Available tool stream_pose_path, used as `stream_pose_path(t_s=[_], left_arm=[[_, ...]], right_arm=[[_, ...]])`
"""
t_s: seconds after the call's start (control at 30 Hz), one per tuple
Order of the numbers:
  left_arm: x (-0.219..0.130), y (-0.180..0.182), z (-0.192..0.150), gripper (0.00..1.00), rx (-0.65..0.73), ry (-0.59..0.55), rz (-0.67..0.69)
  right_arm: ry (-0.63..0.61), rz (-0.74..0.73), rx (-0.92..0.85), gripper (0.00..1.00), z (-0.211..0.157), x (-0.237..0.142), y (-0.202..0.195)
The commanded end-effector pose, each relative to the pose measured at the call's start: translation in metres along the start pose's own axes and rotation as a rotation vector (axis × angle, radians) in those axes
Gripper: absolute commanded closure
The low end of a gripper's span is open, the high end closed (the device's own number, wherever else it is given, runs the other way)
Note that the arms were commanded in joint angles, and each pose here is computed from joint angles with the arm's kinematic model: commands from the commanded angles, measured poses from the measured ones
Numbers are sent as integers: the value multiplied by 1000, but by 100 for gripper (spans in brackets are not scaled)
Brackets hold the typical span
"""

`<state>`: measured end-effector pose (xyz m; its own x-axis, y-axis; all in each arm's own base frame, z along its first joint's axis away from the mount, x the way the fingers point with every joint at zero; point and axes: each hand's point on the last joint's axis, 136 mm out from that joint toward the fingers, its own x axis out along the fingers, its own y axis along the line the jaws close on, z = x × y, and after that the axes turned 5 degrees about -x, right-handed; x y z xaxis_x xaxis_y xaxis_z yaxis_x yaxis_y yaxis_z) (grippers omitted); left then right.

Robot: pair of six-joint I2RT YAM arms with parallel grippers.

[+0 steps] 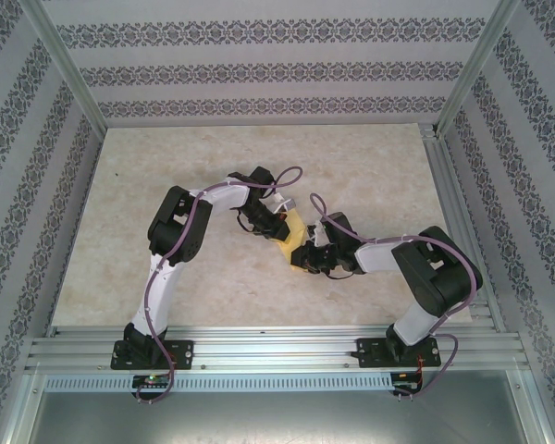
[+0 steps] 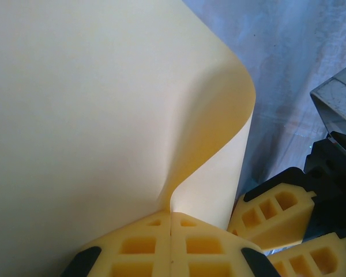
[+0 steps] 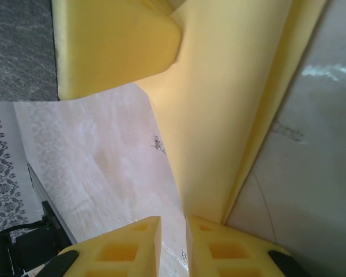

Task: Fold a paper plane with a square sheet of paper (pick it up from the middle)
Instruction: Third fold the triangle at the center of the table.

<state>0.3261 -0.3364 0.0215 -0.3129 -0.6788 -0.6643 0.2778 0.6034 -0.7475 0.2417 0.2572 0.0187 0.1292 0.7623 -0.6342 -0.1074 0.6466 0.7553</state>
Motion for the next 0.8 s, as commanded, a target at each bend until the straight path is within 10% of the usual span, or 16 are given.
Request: stream_pose_path(t_s=[0.0,0.77], left_arm=[[6,20,-4,96,-6,26,47],[5,17,-3,96,-2,29,42]], right_arm=[[15,-60,6,81,-8,-1,-9],[-12,-67,-34,83,4,-17,18]])
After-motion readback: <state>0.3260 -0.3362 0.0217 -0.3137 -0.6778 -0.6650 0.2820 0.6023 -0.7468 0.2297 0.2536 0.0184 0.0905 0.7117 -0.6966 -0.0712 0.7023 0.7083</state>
